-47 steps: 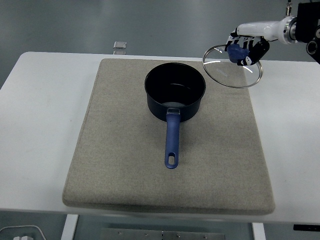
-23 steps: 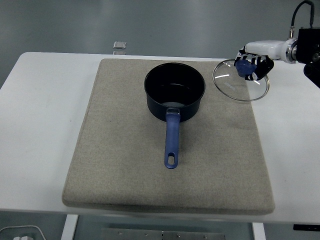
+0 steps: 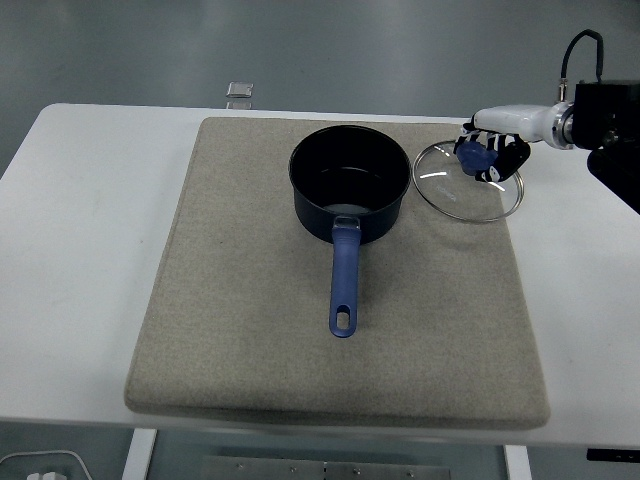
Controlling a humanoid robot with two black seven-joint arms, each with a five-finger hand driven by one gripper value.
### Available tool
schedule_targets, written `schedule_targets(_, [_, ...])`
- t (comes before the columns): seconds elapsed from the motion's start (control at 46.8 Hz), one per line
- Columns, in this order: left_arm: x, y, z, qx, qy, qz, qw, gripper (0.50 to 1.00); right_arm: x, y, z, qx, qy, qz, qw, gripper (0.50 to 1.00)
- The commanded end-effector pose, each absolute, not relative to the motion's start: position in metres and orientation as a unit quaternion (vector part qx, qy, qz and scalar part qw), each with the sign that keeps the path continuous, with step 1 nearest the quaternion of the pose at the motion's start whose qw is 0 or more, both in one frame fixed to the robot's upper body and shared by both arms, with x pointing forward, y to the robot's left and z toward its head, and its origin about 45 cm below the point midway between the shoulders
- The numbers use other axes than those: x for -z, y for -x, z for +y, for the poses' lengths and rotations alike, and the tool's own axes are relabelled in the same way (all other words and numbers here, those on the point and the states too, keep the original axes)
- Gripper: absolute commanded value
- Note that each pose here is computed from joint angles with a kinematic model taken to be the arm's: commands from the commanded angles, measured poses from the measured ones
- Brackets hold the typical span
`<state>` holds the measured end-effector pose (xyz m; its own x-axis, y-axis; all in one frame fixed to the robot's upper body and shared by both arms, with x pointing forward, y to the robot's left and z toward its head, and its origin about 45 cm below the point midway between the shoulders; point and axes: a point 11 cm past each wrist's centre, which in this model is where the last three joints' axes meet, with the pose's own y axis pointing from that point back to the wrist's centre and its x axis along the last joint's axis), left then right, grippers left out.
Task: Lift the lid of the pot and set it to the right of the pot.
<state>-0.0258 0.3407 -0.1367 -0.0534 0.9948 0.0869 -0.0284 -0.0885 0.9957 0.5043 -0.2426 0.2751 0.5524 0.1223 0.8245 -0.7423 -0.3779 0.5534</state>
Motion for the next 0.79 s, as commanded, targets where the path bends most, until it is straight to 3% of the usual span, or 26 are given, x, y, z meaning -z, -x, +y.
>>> schedule_targets(0.0, [0.137, 0.026, 0.341, -0.542, -0.501, 0.483, 0.472, 1.0, -0.273, -0.504, -0.243, -0.42, -0.716, -0.217, 0.514, 0.521])
schedule_targets(0.085, [0.137, 0.026, 0.341, -0.542, -0.501, 0.483, 0.472, 1.0, -0.272, -0.503, -0.244, -0.419, -0.716, -0.217, 0.514, 0.537])
schedule_targets(0.278, [0.137, 0.026, 0.341, -0.542, -0.501, 0.483, 0.472, 1.0, -0.267, -0.502, -0.242, -0.42, -0.717, -0.219, 0.512, 0.625])
schedule_targets(0.491, [0.137, 0.026, 0.341, -0.542, -0.501, 0.483, 0.472, 1.0, -0.264, -0.5, -0.239, -0.419, -0.721, -0.215, 0.509, 0.797])
schedule_targets(0.577, [0.137, 0.026, 0.341, -0.542, -0.501, 0.483, 0.472, 1.0, -0.266, -0.501, -0.239, -0.418, -0.723, -0.218, 0.505, 0.829])
schedule_targets(0.641, [0.137, 0.026, 0.341, -0.542, -0.501, 0.483, 0.472, 1.0, -0.27, -0.502, -0.238, -0.415, -0.727, -0.224, 0.498, 0.895])
schedule_targets(0.769, [0.137, 0.026, 0.341, -0.542, -0.501, 0.483, 0.472, 1.0, -0.277, -0.503, -0.239, -0.408, -0.734, -0.235, 0.489, 0.905])
